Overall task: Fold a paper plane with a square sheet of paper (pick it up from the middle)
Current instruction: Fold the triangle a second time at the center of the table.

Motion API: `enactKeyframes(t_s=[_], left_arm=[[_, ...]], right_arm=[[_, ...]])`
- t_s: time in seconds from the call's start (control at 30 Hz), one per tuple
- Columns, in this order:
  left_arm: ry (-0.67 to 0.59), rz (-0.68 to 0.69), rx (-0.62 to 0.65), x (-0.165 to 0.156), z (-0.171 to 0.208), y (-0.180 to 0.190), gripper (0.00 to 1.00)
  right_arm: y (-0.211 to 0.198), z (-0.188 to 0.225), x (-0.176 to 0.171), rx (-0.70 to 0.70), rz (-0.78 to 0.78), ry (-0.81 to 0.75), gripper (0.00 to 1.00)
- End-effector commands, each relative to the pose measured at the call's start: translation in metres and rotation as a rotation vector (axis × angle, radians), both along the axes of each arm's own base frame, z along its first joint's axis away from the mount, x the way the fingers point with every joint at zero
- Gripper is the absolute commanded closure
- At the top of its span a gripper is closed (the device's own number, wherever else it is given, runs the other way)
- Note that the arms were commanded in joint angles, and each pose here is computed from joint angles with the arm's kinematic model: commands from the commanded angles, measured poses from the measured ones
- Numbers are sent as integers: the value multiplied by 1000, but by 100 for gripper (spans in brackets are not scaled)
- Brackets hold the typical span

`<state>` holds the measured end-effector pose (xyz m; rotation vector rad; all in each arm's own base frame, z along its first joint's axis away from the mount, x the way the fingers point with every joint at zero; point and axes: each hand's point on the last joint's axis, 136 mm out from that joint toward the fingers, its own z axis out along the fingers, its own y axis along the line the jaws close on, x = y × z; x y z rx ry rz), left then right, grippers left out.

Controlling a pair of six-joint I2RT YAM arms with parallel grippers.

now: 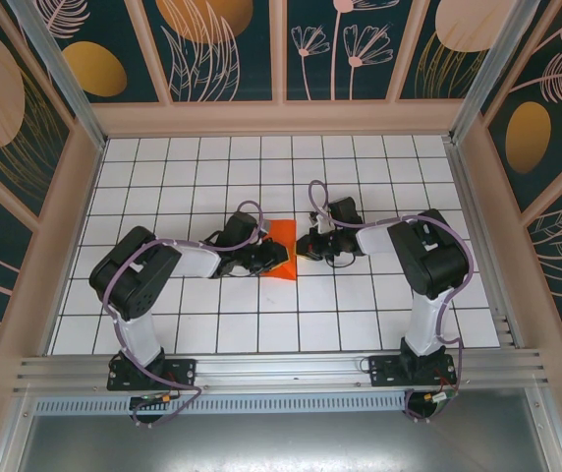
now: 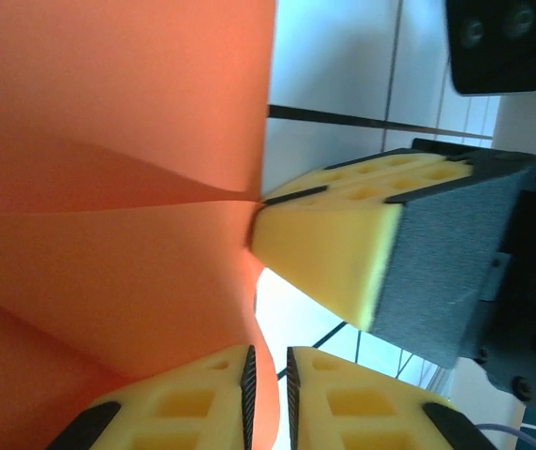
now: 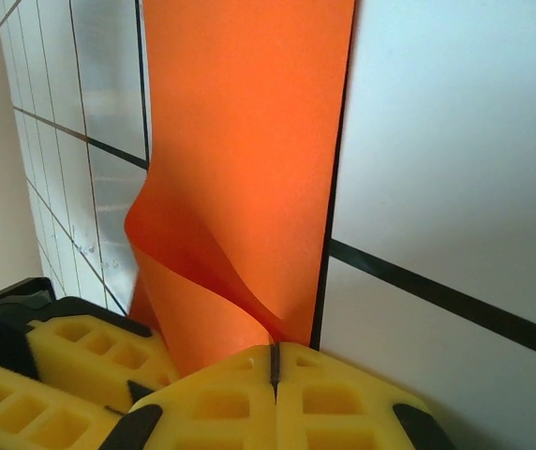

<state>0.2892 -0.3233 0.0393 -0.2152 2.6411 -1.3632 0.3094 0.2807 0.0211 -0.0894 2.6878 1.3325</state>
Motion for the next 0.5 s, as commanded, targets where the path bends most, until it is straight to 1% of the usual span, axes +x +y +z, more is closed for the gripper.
enactKeyframes(t_s=[0.0,0.1,0.2,0.47], left_arm=[[-87,13,-52,14,33,-8,81],[-68,39,-9,17,21,-4,84],[-30,43,8,15,8,-3,85],[2,37,44,10,-7,1,86]], right_arm=[[-1,-1,5,-2,12,-14,100],[0,0,5,-2,13,-16,100],[0,-1,5,-3,13,-14,100],[0,-1,4,-2,16,-7,100]])
